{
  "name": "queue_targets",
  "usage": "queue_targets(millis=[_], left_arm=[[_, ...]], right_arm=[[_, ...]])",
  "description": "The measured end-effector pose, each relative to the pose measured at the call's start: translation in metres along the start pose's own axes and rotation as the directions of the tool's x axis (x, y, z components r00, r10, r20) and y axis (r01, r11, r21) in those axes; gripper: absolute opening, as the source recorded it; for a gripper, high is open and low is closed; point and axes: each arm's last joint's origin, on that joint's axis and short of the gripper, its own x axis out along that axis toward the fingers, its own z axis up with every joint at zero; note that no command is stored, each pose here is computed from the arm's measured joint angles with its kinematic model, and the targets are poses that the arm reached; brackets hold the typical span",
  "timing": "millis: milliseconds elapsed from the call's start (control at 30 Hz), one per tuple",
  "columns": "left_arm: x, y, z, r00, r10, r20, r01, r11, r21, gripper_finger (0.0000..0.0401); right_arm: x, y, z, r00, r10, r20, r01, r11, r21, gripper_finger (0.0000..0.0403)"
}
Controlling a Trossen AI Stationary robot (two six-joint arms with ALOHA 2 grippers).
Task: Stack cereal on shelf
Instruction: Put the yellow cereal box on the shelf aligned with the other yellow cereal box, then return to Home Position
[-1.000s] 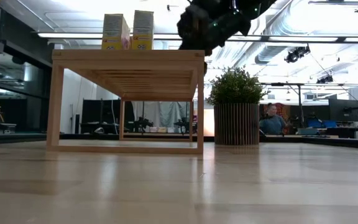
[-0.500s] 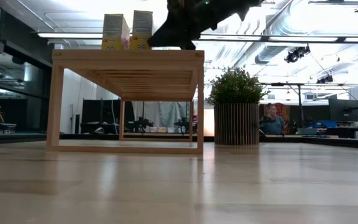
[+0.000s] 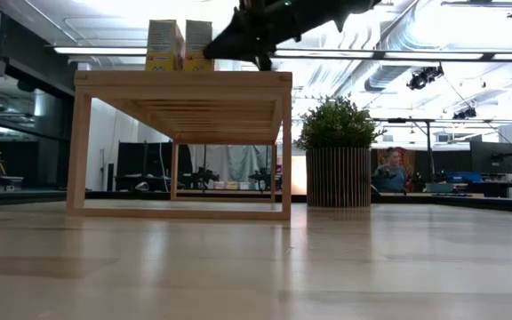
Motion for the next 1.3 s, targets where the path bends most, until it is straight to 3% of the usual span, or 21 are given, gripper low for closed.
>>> queue_targets(millis=[200,500,833,967,1133,1300], left_arm=[[0.000,0.000,0.000,1.000,0.001,0.000,-0.001,1.000,-0.007,0.0000],[0.000,0.000,0.000,1.000,0.001,-0.001,-0.002,1.000,-0.008,0.0000],[0.000,0.000,0.000,1.000,0.002,0.001,-0.002,0.999,0.045,0.0000],[0.000,0.000,0.003,1.000,-0.005,0.022,0.005,1.000,0.003,0.0000],[0.001,-0.005,0.000,0.982,-0.188,0.013,0.188,0.982,0.005,0.0000],[0.006,0.001,-0.027,0.947,-0.320,0.017,0.320,0.947,-0.018,0.0000]], right_arm=[[0.006,-0.001,-0.005,1.000,0.008,-0.013,-0.007,0.999,0.039,0.0000],[-0.007,0.000,-0.002,0.995,0.070,-0.077,-0.070,0.998,-0.005,0.0000],[-0.052,-0.009,0.013,0.987,0.008,-0.163,-0.014,0.999,-0.035,0.0000],[-0.079,-0.012,0.019,0.978,-0.045,-0.205,0.037,0.998,-0.043,0.0000],[-0.106,-0.011,0.026,0.974,-0.094,-0.208,0.088,0.995,-0.036,0.0000],[-0.121,-0.008,0.033,0.974,-0.143,-0.175,0.144,0.990,-0.009,0.0000]])
